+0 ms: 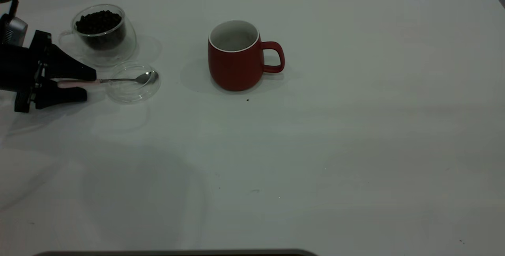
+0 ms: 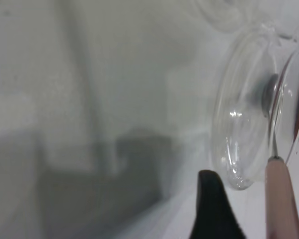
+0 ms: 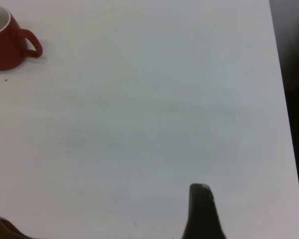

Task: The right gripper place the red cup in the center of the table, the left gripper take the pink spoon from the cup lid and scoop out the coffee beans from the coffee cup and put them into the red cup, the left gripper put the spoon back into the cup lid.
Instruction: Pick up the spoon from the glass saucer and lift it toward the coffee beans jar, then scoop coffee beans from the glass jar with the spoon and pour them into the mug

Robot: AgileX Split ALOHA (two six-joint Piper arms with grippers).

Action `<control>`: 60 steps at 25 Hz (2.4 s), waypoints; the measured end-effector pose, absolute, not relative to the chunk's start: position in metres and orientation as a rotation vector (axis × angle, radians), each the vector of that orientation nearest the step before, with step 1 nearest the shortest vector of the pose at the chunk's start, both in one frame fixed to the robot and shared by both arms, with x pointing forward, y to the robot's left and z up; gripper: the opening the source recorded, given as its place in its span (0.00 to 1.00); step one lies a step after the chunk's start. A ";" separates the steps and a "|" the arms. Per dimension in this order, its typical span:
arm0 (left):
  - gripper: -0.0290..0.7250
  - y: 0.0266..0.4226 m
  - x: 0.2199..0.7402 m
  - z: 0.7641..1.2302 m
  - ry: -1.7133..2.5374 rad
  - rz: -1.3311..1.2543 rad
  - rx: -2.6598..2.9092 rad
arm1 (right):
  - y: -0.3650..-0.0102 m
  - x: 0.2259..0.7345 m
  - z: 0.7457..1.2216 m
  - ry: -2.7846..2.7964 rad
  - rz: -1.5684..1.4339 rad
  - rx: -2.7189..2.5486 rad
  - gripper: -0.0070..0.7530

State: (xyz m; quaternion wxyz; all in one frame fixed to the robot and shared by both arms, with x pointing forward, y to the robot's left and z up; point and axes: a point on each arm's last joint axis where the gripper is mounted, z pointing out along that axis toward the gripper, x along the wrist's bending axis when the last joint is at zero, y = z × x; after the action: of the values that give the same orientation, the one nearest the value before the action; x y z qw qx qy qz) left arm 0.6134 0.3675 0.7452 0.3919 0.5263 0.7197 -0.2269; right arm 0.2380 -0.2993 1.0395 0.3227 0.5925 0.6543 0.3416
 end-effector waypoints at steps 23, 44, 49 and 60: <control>0.30 0.369 0.611 0.750 1.799 -0.639 1.288 | -0.299 0.238 1.039 1.717 0.897 1.555 0.74; 0.19 0.374 0.614 0.803 1.723 -0.599 1.486 | -0.299 0.238 1.039 1.717 0.897 1.556 0.74; 0.19 0.375 0.618 0.836 1.660 -0.548 1.530 | -0.299 0.238 1.039 1.717 0.897 1.556 0.74; 0.19 0.405 0.647 0.888 1.591 -0.233 1.568 | -0.299 0.238 1.039 1.717 0.897 1.556 0.74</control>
State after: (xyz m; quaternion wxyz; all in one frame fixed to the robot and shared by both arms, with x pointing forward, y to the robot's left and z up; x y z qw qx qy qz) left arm 0.6474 0.4049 0.8881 0.4330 0.6293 0.6386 -0.0936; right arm 0.2380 -0.2993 1.0395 0.3225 0.5929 0.6540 0.3417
